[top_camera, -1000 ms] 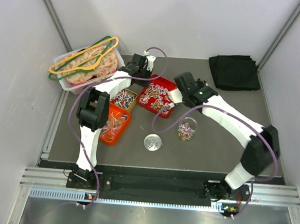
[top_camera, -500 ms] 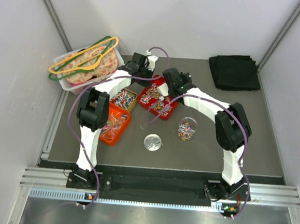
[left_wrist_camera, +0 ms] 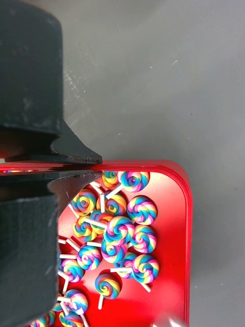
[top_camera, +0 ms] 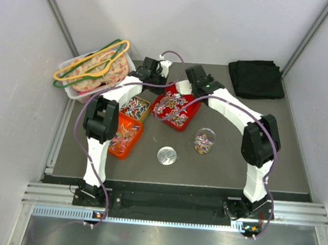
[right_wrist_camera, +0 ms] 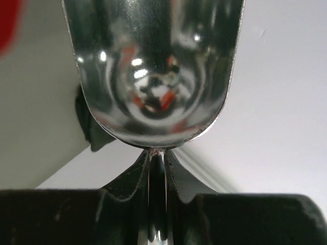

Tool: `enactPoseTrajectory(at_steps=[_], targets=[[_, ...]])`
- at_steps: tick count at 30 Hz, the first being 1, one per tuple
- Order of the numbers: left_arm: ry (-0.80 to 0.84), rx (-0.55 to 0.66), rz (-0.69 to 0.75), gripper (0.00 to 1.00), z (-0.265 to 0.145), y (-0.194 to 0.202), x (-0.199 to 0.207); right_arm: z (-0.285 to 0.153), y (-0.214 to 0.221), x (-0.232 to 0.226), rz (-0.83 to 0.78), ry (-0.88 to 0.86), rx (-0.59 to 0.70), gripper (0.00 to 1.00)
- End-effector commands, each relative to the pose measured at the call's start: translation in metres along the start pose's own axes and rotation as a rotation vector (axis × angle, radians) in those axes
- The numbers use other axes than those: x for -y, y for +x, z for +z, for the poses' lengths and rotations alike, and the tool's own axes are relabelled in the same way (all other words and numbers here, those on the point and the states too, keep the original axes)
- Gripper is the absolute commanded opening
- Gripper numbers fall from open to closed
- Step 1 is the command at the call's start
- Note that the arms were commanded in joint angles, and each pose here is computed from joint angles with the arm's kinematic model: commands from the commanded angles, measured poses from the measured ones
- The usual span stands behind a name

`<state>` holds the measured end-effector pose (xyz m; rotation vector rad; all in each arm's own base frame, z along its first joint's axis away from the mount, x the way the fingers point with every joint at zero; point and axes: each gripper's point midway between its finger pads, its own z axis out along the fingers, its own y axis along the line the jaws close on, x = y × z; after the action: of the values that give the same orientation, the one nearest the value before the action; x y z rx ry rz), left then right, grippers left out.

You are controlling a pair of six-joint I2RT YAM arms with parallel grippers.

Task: Pack the candies
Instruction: Scoop the fake candies from the storage box.

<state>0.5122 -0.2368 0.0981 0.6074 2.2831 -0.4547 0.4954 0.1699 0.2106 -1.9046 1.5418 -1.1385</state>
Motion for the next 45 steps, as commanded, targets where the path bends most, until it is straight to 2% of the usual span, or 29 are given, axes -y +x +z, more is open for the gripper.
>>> enactPoseTrajectory(at_steps=[1,8,11,14,19,32,38,45], targets=[[0.030,0.150,0.010,0.00,-0.027,-0.055,0.008,-0.021,0.071,0.011,0.176,0.075,-0.094,0.00],[0.040,0.152,0.003,0.00,-0.028,-0.055,0.009,-0.019,0.122,-0.020,0.248,-0.003,-0.181,0.00],[0.050,0.155,-0.002,0.00,-0.027,-0.054,0.011,-0.011,0.127,-0.044,0.269,-0.060,-0.184,0.00],[0.051,0.176,0.000,0.00,-0.032,-0.060,0.012,-0.003,0.118,-0.072,0.296,-0.134,-0.162,0.00],[0.077,0.200,-0.025,0.00,-0.036,-0.068,0.016,-0.001,0.104,-0.088,0.393,-0.193,-0.099,0.00],[0.130,0.229,-0.061,0.00,-0.041,-0.075,0.022,0.011,0.083,-0.142,0.428,-0.304,-0.061,0.00],[0.131,0.225,-0.065,0.00,-0.040,-0.074,0.021,0.004,0.070,-0.141,0.508,-0.328,0.011,0.00],[0.126,0.214,-0.059,0.00,-0.037,-0.070,0.020,-0.014,0.066,-0.117,0.570,-0.302,0.084,0.00]])
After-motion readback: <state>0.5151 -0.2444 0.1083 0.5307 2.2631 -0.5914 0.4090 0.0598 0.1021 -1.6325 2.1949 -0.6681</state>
